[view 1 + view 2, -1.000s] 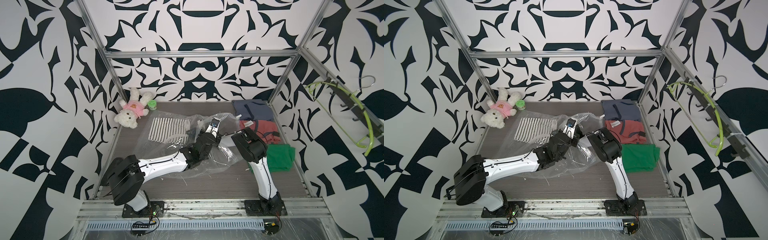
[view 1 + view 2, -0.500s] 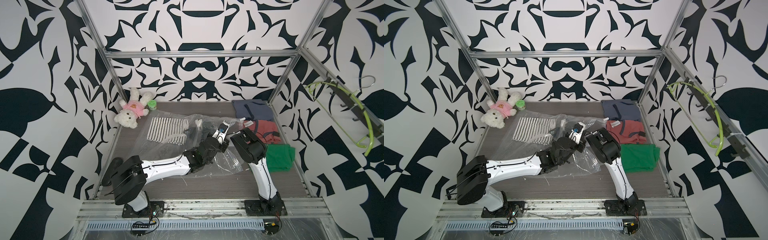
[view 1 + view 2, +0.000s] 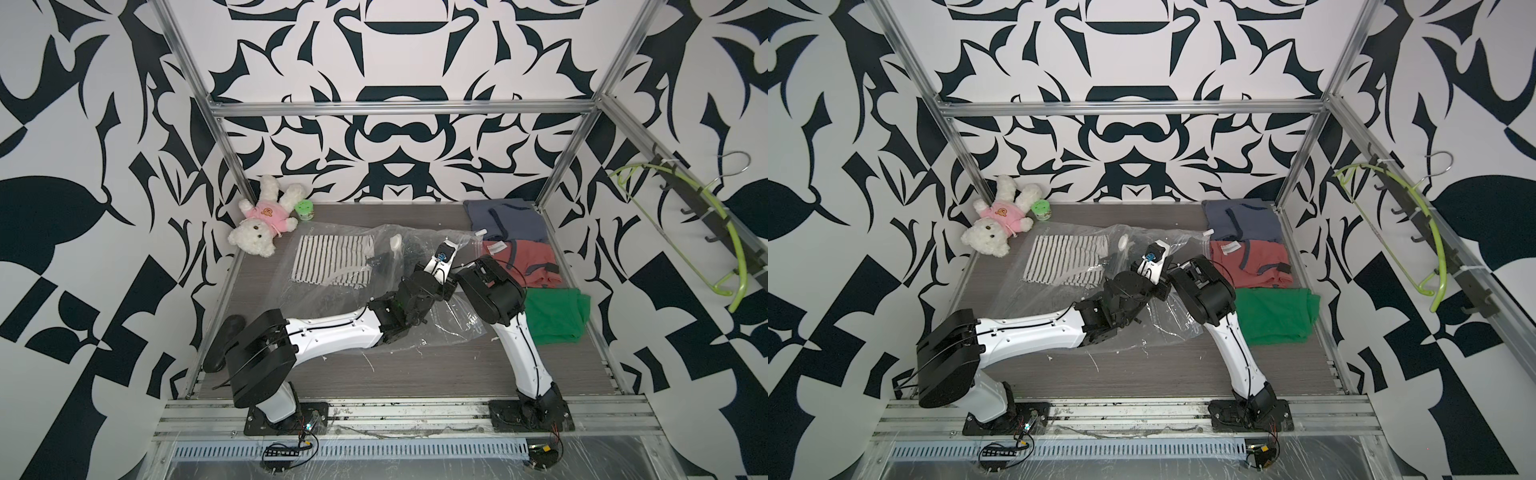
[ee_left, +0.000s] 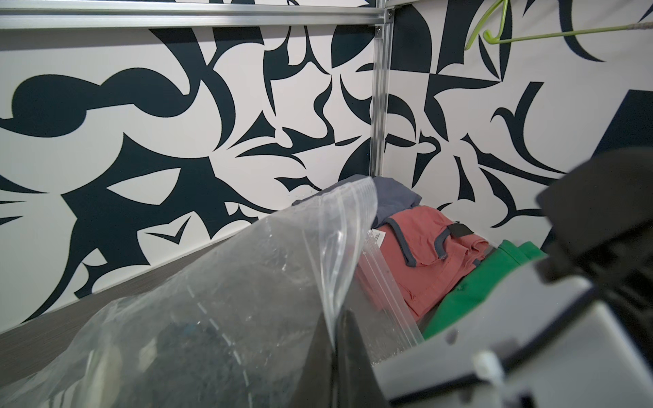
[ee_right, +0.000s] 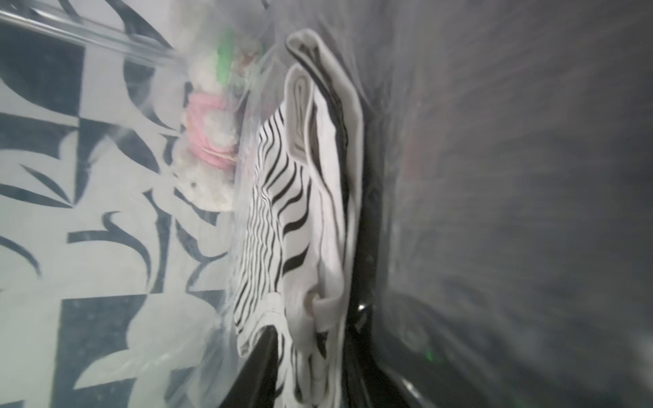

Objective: Take the tank top out of the vacuum bag
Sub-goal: Take out the tank top from the vacuum bag.

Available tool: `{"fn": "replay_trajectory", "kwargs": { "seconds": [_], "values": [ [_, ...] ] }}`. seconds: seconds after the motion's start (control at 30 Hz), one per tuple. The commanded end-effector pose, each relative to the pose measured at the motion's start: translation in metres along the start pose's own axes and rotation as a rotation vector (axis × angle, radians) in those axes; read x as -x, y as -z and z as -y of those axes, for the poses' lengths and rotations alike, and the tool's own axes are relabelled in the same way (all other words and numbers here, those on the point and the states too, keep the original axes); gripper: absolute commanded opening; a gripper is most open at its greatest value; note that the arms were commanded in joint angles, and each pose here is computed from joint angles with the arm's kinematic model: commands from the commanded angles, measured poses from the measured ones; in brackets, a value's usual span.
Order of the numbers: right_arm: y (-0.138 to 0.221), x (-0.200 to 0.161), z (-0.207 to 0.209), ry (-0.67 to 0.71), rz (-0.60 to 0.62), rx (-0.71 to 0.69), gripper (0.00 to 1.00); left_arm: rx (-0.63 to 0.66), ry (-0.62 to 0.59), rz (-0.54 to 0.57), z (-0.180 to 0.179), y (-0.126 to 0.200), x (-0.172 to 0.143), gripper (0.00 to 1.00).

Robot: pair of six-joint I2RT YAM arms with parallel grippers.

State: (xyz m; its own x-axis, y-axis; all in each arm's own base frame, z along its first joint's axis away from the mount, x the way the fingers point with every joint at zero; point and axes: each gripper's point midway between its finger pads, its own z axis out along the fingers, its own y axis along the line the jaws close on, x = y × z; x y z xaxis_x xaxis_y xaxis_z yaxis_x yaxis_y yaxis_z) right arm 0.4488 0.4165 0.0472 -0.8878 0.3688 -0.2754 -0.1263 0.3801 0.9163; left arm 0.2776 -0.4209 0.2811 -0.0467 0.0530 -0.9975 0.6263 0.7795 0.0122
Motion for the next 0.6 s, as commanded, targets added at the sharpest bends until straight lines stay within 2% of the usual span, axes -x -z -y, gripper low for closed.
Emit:
{"fn": "replay_trajectory", "kwargs": {
  "seconds": [0.0,0.13,0.2,0.33,0.5,0.57],
  "values": [
    [-0.010,-0.001,-0.027,-0.007,0.002,0.089,0.34,-0.120,0.037,0.045,0.032,-0.002,0.014,0.00],
    [-0.008,0.006,-0.032,-0.023,0.034,0.131,0.44,-0.128,0.040,0.046,0.034,-0.002,0.014,0.00],
    [-0.014,0.005,-0.031,-0.043,-0.005,0.118,0.44,-0.141,0.042,0.046,0.037,-0.002,0.014,0.00],
    [-0.022,-0.008,-0.018,0.030,-0.038,-0.035,0.52,-0.138,0.035,0.035,0.038,-0.005,0.009,0.00],
    [-0.024,-0.017,0.002,0.022,-0.058,-0.129,0.50,-0.122,0.030,0.034,0.035,-0.005,0.008,0.00],
    [-0.025,-0.018,0.009,0.004,-0.066,-0.166,0.39,-0.122,0.030,0.032,0.035,-0.006,0.007,0.00]
  ]
}}
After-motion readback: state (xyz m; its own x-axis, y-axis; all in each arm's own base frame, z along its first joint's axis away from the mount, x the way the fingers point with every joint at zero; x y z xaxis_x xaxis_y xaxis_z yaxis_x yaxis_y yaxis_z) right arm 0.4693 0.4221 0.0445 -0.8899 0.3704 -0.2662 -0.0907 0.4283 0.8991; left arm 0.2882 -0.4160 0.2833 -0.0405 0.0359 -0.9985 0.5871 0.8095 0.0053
